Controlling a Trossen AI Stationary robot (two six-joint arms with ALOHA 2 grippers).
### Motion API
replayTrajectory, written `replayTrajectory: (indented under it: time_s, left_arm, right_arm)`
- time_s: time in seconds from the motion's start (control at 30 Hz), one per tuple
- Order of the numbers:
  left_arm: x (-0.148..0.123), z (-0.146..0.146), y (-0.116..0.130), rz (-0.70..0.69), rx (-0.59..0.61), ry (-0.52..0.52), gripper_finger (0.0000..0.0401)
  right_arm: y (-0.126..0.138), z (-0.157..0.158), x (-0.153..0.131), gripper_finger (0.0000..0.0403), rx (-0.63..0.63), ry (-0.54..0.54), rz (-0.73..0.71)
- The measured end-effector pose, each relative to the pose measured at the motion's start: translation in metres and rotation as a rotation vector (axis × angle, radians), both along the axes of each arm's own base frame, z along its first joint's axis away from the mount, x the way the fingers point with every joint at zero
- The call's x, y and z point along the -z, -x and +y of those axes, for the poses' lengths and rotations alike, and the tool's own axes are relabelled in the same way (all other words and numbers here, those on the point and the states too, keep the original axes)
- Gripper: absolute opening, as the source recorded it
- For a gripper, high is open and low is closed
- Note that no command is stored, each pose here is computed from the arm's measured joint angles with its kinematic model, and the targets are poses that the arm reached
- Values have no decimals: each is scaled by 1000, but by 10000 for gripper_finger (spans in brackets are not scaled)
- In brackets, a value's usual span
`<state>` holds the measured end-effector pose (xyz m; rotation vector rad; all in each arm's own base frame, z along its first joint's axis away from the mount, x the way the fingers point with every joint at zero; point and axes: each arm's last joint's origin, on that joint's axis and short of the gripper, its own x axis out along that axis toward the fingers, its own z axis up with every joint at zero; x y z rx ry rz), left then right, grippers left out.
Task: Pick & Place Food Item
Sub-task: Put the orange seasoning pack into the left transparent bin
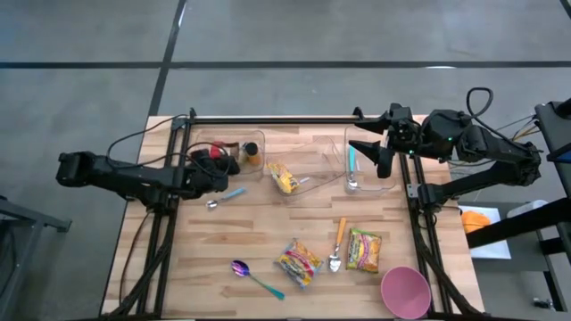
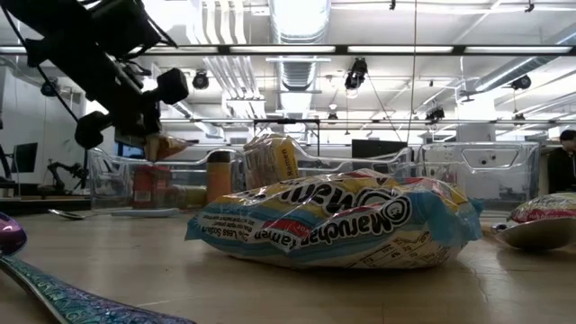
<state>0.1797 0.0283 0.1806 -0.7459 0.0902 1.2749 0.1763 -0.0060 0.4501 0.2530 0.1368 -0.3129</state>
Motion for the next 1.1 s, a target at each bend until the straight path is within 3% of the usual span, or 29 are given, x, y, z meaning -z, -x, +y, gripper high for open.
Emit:
replayTrajectory:
  time_s: [0.17, 0.6, 0.73, 0.9, 1.1]
  left_arm:
    - [-3, 2, 1, 17, -32, -63, 0]
    - [-5, 14, 0, 51, -54, -83, 0]
    - [-3, 23, 1, 76, -44, -36, 0]
    - [0, 36, 3, 167, 72, 59, 0]
    - [-5, 50, 3, 212, 163, 100, 0]
  right_arm:
    - [0, 0, 0, 292, 0, 4, 1]
    - [0, 0, 0, 292, -1, 7, 3]
    - [0, 0, 0, 292, -1, 7, 3]
    - [0, 0, 0, 292, -19, 4, 3]
    - [0, 1, 0, 292, -25, 3, 4]
